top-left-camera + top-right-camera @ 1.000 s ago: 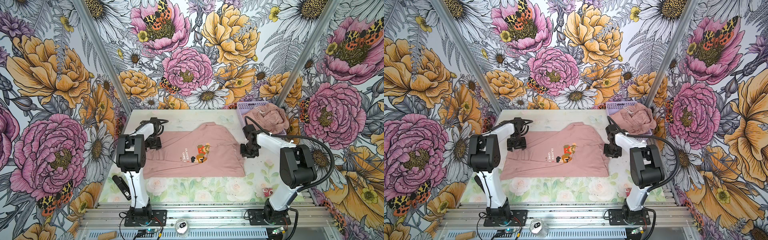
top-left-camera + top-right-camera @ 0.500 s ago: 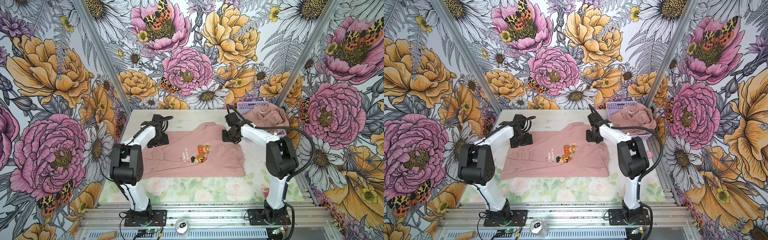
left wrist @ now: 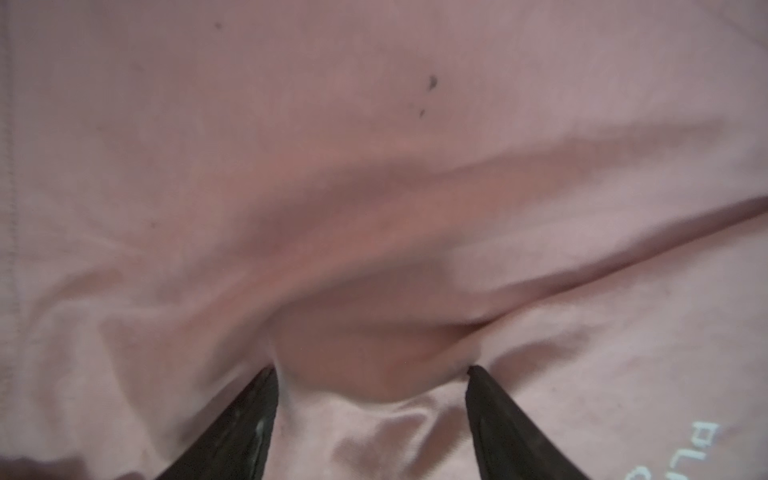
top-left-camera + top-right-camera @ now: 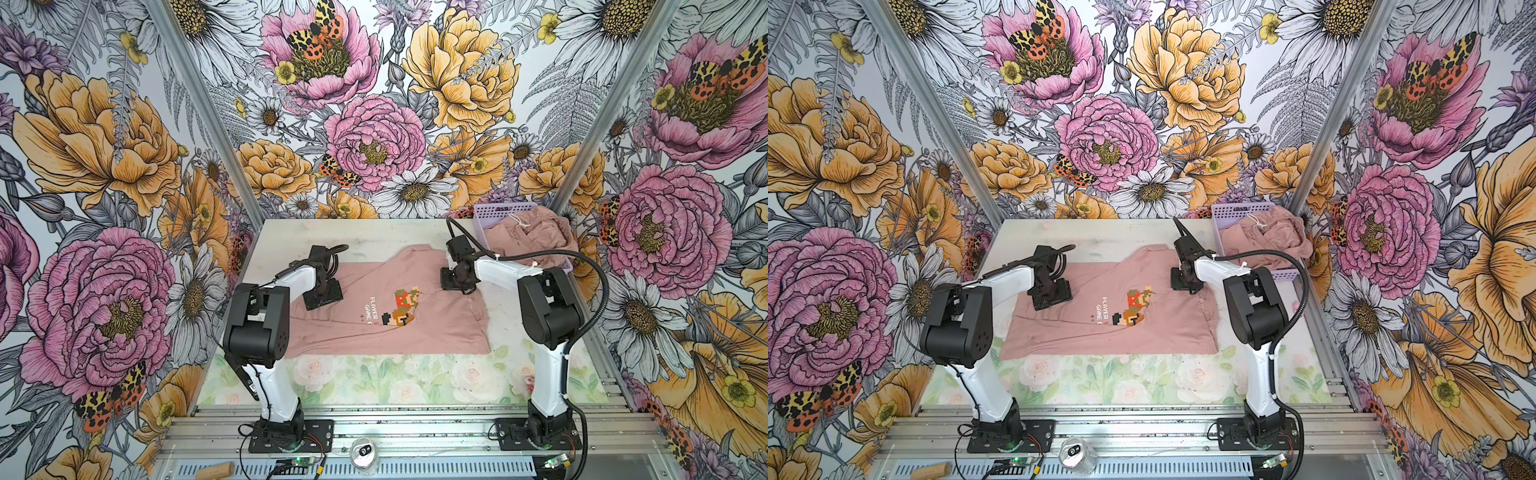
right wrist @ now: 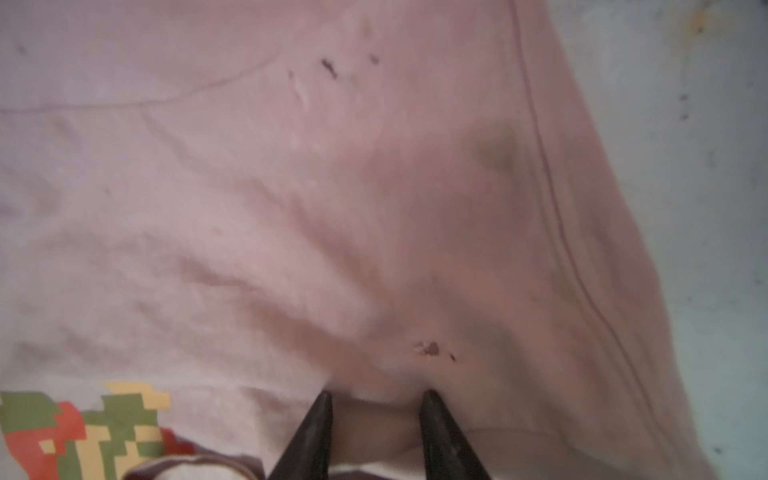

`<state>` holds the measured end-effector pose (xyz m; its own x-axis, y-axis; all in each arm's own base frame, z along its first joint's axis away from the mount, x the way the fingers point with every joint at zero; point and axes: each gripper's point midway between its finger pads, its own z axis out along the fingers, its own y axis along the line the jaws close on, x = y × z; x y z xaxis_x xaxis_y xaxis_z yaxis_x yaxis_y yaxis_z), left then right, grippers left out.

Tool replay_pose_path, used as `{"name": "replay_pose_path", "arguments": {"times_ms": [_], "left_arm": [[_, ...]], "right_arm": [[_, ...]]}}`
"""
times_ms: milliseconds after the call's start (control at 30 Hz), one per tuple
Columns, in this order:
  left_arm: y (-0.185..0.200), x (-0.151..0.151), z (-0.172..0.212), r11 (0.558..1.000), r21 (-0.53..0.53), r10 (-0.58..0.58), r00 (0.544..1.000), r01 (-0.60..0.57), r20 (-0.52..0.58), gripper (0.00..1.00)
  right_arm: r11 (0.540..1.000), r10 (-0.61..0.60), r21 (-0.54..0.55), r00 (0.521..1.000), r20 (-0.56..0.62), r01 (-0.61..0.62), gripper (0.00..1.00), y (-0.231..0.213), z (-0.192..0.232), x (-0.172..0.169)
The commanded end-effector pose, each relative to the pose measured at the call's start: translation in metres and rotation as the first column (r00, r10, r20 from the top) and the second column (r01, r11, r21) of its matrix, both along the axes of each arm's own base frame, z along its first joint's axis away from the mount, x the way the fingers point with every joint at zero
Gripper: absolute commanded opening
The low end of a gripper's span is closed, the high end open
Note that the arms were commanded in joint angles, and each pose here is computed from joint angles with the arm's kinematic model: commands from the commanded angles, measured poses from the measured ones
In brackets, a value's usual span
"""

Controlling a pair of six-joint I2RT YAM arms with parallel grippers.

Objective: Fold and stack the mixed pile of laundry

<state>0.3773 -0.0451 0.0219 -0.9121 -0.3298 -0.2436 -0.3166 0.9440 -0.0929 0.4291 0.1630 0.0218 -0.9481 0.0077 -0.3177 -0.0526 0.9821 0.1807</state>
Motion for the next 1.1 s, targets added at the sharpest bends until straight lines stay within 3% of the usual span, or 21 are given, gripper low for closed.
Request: {"name": "replay_pose_path", "arguments": {"times_ms": [0,233,333,533,633,767,933,1067], "left_arm": [[-0.033,-0.072,-0.035,0.992,-0.128,-0.010,0.967,-0.023,-0.253,0.71],[-0.061,-0.132,-0.052,0.989,-0.148,-0.044,0.922,-0.015,-0.384,0.69],[-0.073,-0.151,-0.046,0.987,-0.157,-0.051,0.921,-0.011,-0.387,0.69],[-0.089,-0.169,-0.037,0.984,-0.180,-0.058,0.921,-0.013,-0.385,0.68],[-0.095,-0.148,-0.024,0.982,-0.188,-0.065,0.940,0.001,-0.335,0.71],[-0.089,-0.078,0.022,0.985,-0.173,-0.052,0.986,0.023,-0.160,0.76],[-0.029,0.012,0.077,0.994,-0.107,0.045,0.997,-0.038,0.063,0.75],[0.022,0.056,0.085,0.996,-0.050,0.084,0.989,-0.078,0.120,0.69]], "right_arm": [[0.998,0.014,-0.055,0.970,-0.242,-0.028,0.39,-0.025,-0.033,-0.070],[0.996,0.017,-0.077,0.946,-0.324,-0.044,0.39,-0.034,-0.024,-0.100],[0.987,0.004,-0.149,0.931,-0.365,-0.063,0.39,-0.053,-0.021,-0.120],[0.979,-0.009,-0.191,0.912,-0.410,-0.076,0.39,-0.080,-0.026,-0.145],[0.979,-0.001,-0.188,0.921,-0.390,-0.078,0.39,-0.083,-0.022,-0.134],[0.987,0.007,-0.149,0.944,-0.328,-0.059,0.40,-0.076,-0.006,-0.107],[0.997,0.012,-0.065,0.968,-0.250,-0.030,0.40,-0.058,0.024,-0.086],[1.000,0.006,-0.006,0.978,-0.208,-0.007,0.40,-0.049,0.045,-0.080]]}}
